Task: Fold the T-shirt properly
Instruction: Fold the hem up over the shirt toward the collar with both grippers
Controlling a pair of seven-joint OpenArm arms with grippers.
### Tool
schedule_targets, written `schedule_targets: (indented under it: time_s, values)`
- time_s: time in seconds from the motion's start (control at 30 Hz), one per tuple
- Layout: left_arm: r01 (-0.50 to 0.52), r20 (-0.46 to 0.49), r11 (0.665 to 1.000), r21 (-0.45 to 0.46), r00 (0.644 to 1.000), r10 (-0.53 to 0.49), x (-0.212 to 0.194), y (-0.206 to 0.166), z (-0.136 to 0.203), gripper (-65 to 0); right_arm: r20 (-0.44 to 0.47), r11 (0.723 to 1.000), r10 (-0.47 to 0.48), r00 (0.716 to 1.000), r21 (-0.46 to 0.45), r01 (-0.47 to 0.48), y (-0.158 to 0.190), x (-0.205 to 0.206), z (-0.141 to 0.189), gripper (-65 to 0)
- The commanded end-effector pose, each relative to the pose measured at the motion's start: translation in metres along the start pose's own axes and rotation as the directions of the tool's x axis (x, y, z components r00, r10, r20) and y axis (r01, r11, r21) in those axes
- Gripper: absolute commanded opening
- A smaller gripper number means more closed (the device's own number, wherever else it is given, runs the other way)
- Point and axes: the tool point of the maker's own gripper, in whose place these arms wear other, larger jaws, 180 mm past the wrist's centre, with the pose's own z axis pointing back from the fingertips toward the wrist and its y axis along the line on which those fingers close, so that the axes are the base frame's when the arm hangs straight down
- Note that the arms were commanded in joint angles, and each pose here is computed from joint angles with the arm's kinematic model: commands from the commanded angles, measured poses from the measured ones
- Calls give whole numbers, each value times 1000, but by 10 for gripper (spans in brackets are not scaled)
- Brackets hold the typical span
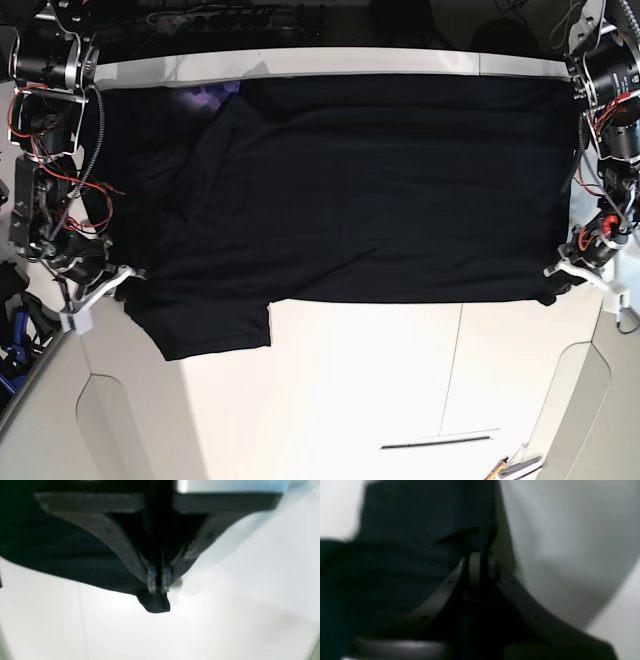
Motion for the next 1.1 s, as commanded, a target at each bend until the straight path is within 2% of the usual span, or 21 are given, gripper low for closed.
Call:
schedule_targets:
  time_s: [0.0, 0.13, 0.47, 0.7, 0.87, 1.03, 1.07]
  values:
    - [5, 84, 1000, -14, 996, -4, 36, 1, 9, -650, 88, 1000, 13, 996, 4, -13, -3, 31, 13, -650]
    - [-87, 98, 995, -53, 991, 91, 41, 2, 24, -650, 122, 1000, 8, 992, 27, -11, 1, 34, 35, -650]
    - [-213, -6, 971, -112, 977, 214, -1, 10, 74, -650, 15, 996, 74, 997, 47, -75, 21, -21, 85, -650]
    - [-171, -21, 980, -99, 985, 170, -15, 14, 114, -650, 29, 994, 112, 993, -19, -111, 14, -32, 120, -650]
    - [-119, -50, 989, -82, 992, 116, -29, 13, 134, -650, -40, 994, 91, 995, -50, -93, 2, -46, 128, -650]
    - [-120, -91, 991, -67, 989, 114, -44, 16, 139, -650, -97, 995, 82, 992, -51, -88, 1, -61, 129, -650]
    - [-120, -93, 990, -66, 989, 114, -45, 16, 140, -631, -113, 995, 79, 991, -51, -85, 1, -64, 129, -650]
